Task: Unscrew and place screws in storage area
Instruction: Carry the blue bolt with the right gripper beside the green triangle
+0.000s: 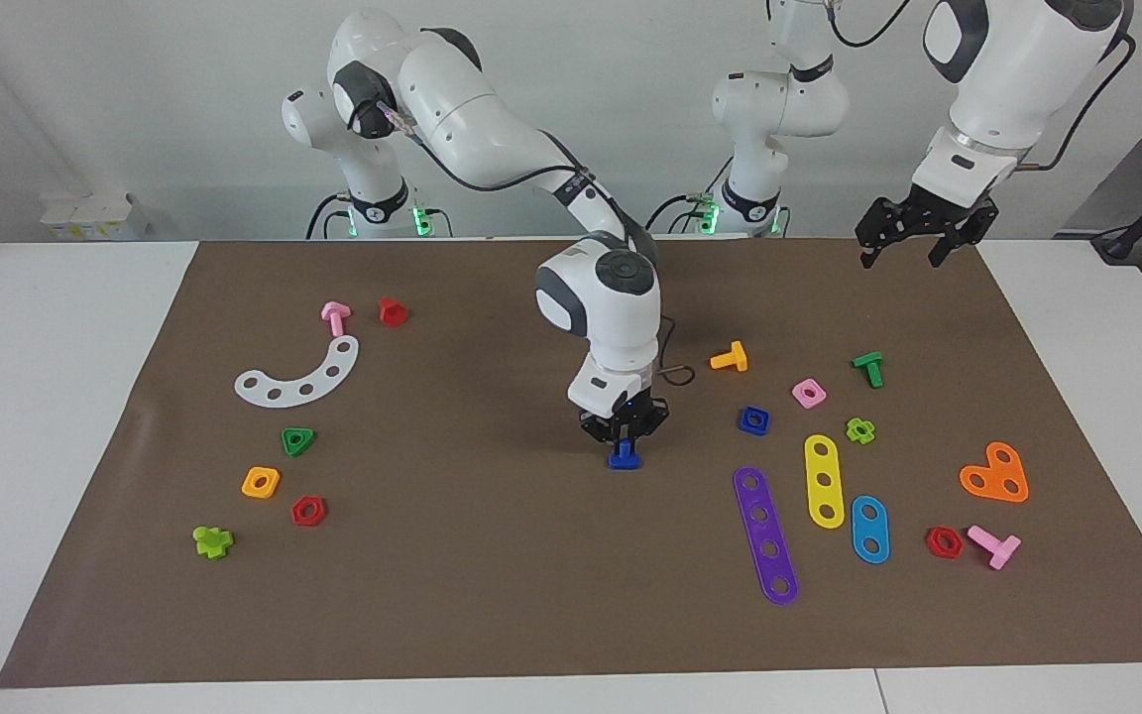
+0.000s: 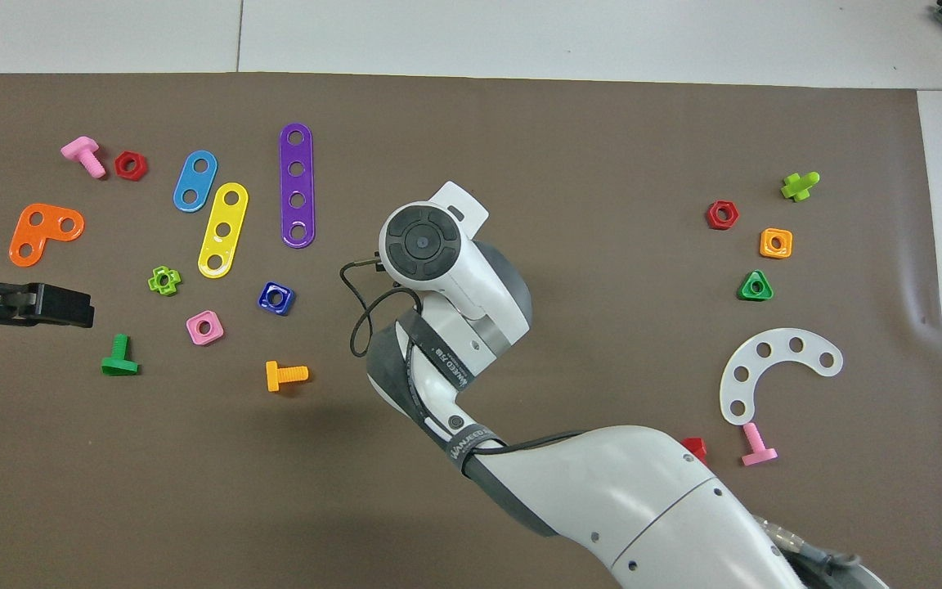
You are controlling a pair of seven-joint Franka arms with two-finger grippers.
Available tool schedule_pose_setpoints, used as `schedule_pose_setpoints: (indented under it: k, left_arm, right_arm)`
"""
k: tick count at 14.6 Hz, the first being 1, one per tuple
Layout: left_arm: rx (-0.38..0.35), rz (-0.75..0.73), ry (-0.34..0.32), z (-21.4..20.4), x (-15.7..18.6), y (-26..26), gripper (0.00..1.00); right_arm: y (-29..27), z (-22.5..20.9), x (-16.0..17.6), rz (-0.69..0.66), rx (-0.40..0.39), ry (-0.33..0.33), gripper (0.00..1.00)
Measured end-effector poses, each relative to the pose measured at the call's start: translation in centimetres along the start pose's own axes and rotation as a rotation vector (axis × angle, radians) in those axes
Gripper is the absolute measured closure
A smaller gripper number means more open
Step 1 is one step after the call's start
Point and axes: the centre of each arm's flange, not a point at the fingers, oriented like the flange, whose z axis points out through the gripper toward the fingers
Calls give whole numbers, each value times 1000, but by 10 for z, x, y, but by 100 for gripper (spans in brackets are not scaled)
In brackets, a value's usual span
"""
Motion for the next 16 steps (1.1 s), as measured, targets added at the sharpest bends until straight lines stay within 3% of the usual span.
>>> schedule_pose_setpoints:
  k: [2,4,7,12,16]
  left_arm:
    - [0,0,0,0,0,0,0]
    - [0,0,0,0,0,0,0]
    - [0,0,0,0,0,0,0]
    - [0,0,0,0,0,0,0]
    - [0,0,0,0,0,0,0]
  right_arm:
    - [34,-37,24,51,-11,31,81]
    - [102,-87,50,87,-29,46,81]
    - [232,-134,49,55,-34,5,81]
    - [379,-98,-8,-12,-4,-127,81]
    - [405,-50,-51,-7,6,-148,81]
